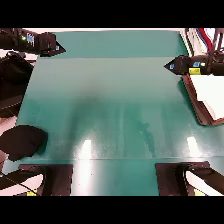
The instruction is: Fold the shirts.
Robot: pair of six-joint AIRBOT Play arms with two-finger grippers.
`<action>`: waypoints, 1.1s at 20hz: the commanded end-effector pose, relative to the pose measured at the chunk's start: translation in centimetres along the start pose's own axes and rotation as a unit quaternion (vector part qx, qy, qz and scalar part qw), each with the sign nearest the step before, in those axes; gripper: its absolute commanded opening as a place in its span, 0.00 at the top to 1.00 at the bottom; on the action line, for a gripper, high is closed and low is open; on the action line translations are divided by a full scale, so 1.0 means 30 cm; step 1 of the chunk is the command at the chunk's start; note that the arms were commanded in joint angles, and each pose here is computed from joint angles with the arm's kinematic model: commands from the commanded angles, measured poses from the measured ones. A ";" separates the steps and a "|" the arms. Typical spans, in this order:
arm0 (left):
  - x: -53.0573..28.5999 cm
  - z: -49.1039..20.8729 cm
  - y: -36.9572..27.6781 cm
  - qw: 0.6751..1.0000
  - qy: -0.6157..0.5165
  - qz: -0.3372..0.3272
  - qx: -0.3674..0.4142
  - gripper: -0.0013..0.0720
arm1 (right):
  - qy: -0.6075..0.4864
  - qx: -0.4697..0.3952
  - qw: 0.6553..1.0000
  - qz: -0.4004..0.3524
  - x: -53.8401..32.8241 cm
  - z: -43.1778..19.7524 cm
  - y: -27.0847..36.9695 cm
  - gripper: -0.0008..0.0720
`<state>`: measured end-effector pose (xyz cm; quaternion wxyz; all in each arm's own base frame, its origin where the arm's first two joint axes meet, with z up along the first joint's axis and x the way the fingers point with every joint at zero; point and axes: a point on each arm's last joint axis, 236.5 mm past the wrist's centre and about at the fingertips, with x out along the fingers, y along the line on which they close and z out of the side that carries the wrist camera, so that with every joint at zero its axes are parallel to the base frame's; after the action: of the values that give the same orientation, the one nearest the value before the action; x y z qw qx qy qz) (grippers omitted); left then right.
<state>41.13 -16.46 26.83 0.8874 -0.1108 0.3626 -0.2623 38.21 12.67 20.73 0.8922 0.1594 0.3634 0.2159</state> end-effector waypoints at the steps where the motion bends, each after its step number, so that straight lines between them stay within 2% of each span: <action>1: 0.001 0.000 0.000 1.000 0.000 0.000 0.000 0.95 | -0.014 0.000 1.000 -0.004 -0.026 0.019 -0.005 0.96; 12: 0.000 0.023 0.002 1.000 -0.014 0.001 0.000 0.95 | -0.014 0.000 1.000 -0.004 -0.026 0.019 -0.004 0.96; 13: -0.002 0.075 0.006 0.999 -0.048 0.004 0.000 0.95 | -0.014 0.000 1.000 -0.004 -0.026 0.019 -0.004 0.96; 15: -0.053 0.060 0.034 0.999 -0.034 0.027 0.012 0.95 | -0.014 0.000 1.000 -0.004 -0.026 0.019 -0.005 0.96; 17: -0.193 -0.012 0.153 0.993 -0.005 0.116 0.027 0.95 | -0.014 0.000 1.000 -0.004 -0.026 0.019 -0.005 0.96; 18: -0.288 -0.060 0.240 0.982 0.009 0.183 0.032 0.95 | -0.014 0.000 1.000 -0.004 -0.026 0.019 -0.005 0.96; 20: -0.475 -0.206 0.408 0.949 0.052 0.311 0.018 0.95 | -0.014 0.000 1.000 -0.004 -0.026 0.019 -0.005 0.96; 22: -0.590 -0.393 0.538 0.912 0.106 0.396 -0.013 0.95 | -0.013 0.001 1.000 -0.004 -0.023 0.019 -0.007 0.96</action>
<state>34.85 -1.93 25.68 0.9135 0.0064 0.4040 -0.0471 38.17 12.08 21.44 0.8977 0.1611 0.3522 0.2100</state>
